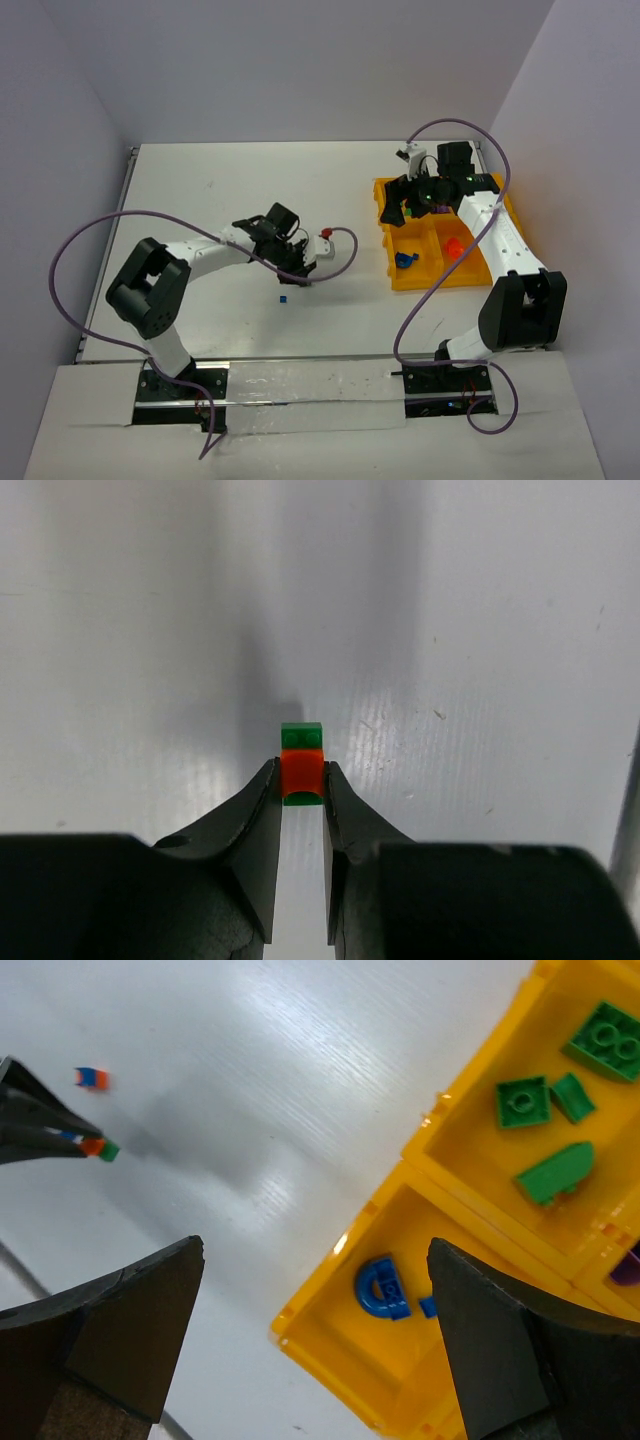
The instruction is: Sort the legos into containers by color
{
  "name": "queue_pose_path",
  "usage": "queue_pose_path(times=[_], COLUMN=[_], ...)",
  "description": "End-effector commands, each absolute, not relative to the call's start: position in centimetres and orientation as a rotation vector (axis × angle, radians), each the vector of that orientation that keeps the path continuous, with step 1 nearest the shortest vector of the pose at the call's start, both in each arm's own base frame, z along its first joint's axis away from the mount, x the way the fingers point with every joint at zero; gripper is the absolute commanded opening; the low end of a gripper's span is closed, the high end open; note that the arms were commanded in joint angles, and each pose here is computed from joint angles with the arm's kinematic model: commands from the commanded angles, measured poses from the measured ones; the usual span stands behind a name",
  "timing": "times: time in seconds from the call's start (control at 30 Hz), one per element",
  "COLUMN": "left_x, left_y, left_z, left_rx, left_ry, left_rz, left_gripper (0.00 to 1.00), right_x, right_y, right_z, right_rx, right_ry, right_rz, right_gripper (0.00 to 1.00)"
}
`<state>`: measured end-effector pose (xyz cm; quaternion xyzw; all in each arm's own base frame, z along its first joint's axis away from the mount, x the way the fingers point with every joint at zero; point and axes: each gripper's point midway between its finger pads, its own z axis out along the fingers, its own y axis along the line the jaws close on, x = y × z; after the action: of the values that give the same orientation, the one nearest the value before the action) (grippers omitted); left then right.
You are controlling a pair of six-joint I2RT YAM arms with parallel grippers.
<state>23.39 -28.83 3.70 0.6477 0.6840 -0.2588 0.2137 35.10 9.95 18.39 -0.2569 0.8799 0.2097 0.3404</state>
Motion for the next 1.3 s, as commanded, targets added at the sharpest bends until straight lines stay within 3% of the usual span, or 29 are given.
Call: queue_pose_path(times=[0.0, 0.17, 0.33, 0.5, 0.97, 1.27], left_x=[27.1, 29.9, 30.8, 31.0, 29.8, 29.1], left_y=[-30.9, -31.1, -31.4, -31.3, -32.3, -32.8], left_z=[13.4, 21.7, 25.6, 25.9, 26.7, 27.4], left_rx=[1.529, 1.242, 1.174, 1.191, 1.217, 1.235], left_ry=[1.801, 1.730, 1.575, 1.508, 1.434, 1.394], left_rz=[-0.865, -1.050, -0.869, -0.689, -0.624, -0.637], left_gripper=[0.06, 0.05, 0.03, 0.02, 0.01, 0.01], right_x=[34.5, 34.6, 34.4, 33.7, 30.6, 31.1], right_y=[12.3, 14.1, 16.6, 19.5, 26.0, 26.9], right_z=[22.2, 24.4, 26.6, 27.5, 25.3, 26.1], right_rx=[-0.672, -0.631, -0.486, -0.412, -0.657, -0.679], right_ry=[2.127, 2.085, 2.086, 2.095, 2.132, 2.085], right_rz=[0.702, 0.860, 1.158, 1.323, 1.461, 1.527], right_gripper=[1.00, 0.98, 0.89, 0.78, 0.77, 0.61])
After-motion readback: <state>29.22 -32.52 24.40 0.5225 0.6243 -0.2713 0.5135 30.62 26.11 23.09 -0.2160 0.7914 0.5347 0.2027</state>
